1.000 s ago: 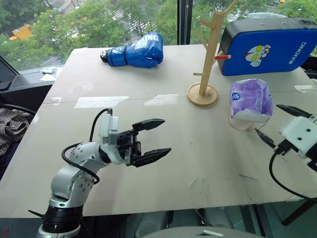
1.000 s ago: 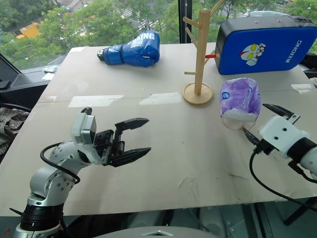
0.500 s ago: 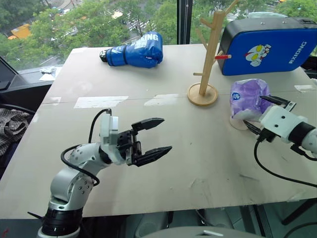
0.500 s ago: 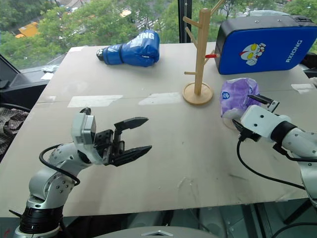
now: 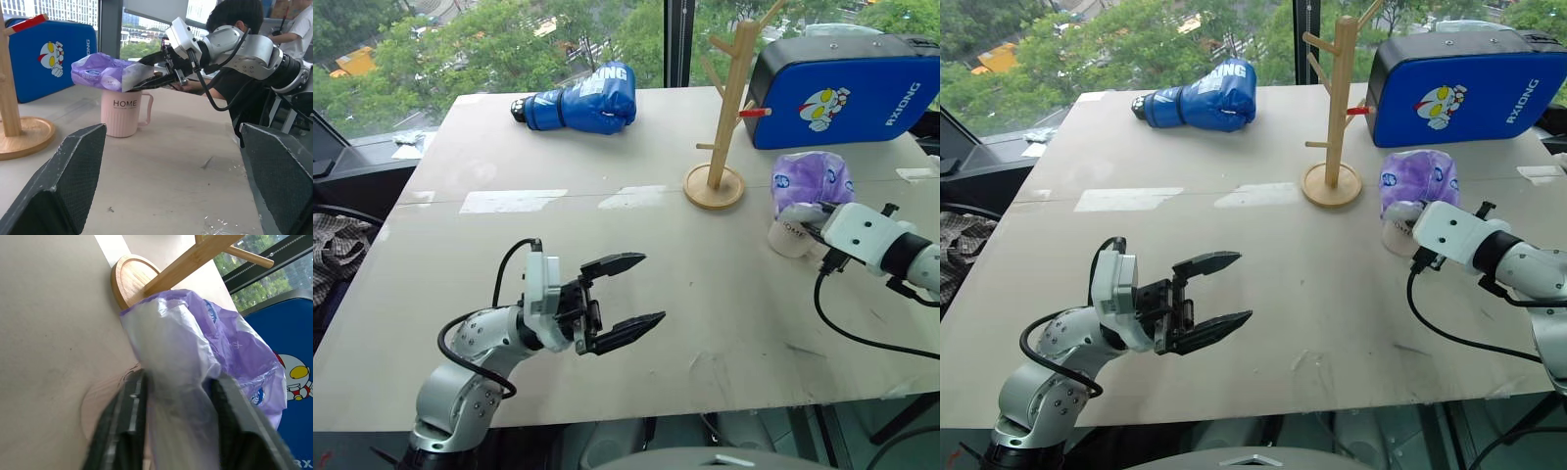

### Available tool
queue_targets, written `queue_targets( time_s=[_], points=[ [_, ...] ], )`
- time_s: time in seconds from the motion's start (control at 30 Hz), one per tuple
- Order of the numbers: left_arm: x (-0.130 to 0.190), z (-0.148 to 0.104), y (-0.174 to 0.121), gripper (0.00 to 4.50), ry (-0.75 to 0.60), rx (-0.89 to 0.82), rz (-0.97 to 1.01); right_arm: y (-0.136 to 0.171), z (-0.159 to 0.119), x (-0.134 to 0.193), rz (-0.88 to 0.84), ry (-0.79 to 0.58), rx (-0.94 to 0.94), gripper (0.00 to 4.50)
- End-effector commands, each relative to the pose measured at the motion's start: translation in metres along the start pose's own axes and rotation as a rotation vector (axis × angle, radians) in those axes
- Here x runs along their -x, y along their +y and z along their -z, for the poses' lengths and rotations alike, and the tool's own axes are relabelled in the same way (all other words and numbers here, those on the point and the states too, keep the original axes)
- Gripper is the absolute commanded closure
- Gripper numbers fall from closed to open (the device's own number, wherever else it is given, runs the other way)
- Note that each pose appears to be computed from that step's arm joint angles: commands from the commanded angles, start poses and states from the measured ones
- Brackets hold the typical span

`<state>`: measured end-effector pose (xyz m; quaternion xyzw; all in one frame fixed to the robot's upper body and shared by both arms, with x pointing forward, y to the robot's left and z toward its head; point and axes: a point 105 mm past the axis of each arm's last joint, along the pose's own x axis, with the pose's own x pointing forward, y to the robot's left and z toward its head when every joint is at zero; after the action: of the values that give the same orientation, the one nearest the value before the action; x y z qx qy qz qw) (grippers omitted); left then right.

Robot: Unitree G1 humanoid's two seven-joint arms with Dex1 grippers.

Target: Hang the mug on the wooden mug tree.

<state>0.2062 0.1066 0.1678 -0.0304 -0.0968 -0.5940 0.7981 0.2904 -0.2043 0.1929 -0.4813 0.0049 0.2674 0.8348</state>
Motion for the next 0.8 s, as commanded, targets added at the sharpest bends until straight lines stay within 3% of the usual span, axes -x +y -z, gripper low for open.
queue_targets(
  time_s=[0.03,0.23,0.4,0.53,0.8],
  points=[
    [-0.001,-0.005,-0.002,0.0,-0.021,-0.038,0.015,-0.007,-0.008,0.003,0.024,-0.016,0.057,4.47],
    [-0.003,-0.005,-0.001,0.0,-0.026,-0.051,0.016,-0.015,-0.014,0.006,0.071,-0.032,0.062,4.47],
    [-0.008,-0.009,-0.002,0.0,-0.039,-0.061,0.03,-0.053,-0.013,0.028,0.263,0.003,0.01,4.47],
    [-0.015,-0.013,-0.002,0.0,-0.059,-0.059,0.063,-0.074,0.025,0.054,0.363,0.164,-0.032,4.47],
    [-0.023,-0.025,-0.009,0.0,-0.098,-0.05,0.134,-0.045,0.115,0.038,0.263,0.334,-0.255,4.47]
  ],
)
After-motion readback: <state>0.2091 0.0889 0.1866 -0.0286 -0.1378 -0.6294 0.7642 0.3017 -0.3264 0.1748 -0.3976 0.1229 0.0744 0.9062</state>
